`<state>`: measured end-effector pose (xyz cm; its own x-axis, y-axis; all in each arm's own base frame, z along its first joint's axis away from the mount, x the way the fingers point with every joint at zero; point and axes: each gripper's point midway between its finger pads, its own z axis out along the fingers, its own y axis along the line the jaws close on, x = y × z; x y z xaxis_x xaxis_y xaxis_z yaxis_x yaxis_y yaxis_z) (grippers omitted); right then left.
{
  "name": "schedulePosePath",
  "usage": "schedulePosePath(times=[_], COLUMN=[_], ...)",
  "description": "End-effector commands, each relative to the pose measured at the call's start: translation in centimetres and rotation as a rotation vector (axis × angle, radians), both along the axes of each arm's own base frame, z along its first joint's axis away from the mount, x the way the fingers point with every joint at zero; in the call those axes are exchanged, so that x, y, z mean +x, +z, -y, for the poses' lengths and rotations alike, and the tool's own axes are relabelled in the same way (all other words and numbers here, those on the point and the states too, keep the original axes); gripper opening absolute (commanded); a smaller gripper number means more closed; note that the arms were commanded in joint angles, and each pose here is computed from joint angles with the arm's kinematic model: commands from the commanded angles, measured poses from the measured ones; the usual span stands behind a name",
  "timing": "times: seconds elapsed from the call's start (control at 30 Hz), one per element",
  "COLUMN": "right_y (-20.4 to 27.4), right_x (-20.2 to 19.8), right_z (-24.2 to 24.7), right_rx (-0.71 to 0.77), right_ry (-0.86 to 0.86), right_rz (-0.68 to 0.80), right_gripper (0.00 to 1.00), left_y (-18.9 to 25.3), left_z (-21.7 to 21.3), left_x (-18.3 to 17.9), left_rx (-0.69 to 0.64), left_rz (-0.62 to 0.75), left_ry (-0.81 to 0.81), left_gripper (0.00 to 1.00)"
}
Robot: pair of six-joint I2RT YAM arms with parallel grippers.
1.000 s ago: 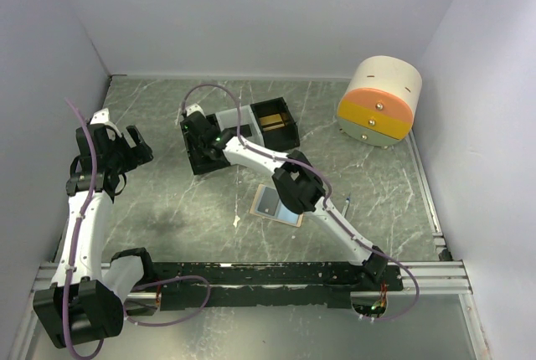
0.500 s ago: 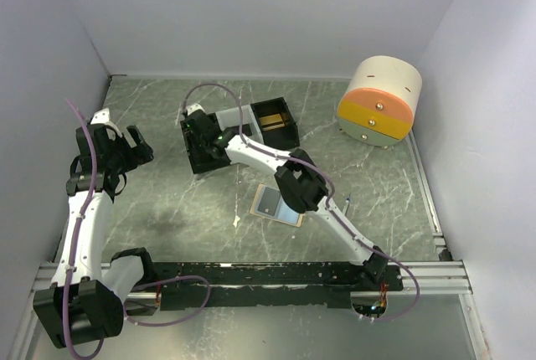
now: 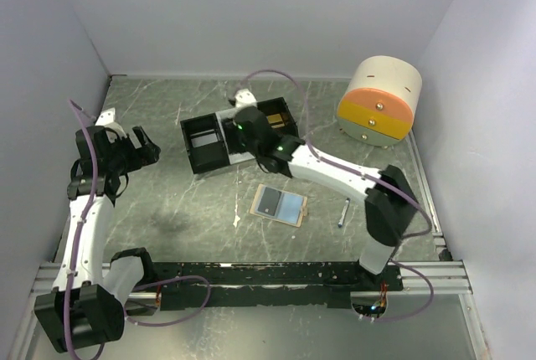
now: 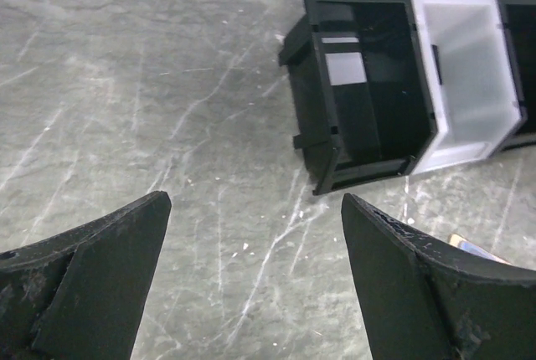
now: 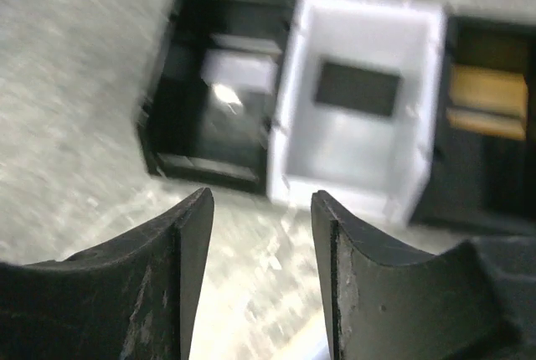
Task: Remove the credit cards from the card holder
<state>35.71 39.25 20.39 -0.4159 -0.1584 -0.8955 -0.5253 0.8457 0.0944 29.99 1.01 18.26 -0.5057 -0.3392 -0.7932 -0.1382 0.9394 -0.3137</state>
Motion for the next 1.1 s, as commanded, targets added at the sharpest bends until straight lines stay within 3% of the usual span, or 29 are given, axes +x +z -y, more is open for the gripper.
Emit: schedulePosePath(times=[0.0,0.27,0.6,0.77,1.07], right_y=[-6.5,-13.1,-15.4,-16.0,-16.7], right_x=[-2.1,-7.8,-9.3,-9.4,-9.6], right_z=[7.5,14.4,14.4,14.5,14.5], right_rx=[-0.074,-0.102,-0.064,-0.07,-0.1], right_ry=[-0.226,-0.381,-0.409,-0.428,-0.431], right_rz=[-0.101,-0.287,-0.393,-0.411,-0.432], right_gripper=[0.52,0.6,0.69,0.7,0.7], left_y=[1.9,1.5,0.1,-1.1,-2.0], left_z=[2.9,9.1,17.1,19.5,20.1], left_x=[0.6,0.4,-1.3,-2.0,-2.1], left_rx=[-0.046,-0.06,-0.076,-0.118,-0.147], left_rz=[0.114,0.089,0.039,0.006,0.004], left_ry=[-0.174,-0.375,-0.527,-0.533,-0.476], left_gripper=[0.98,1.0,0.99,0.98,1.0])
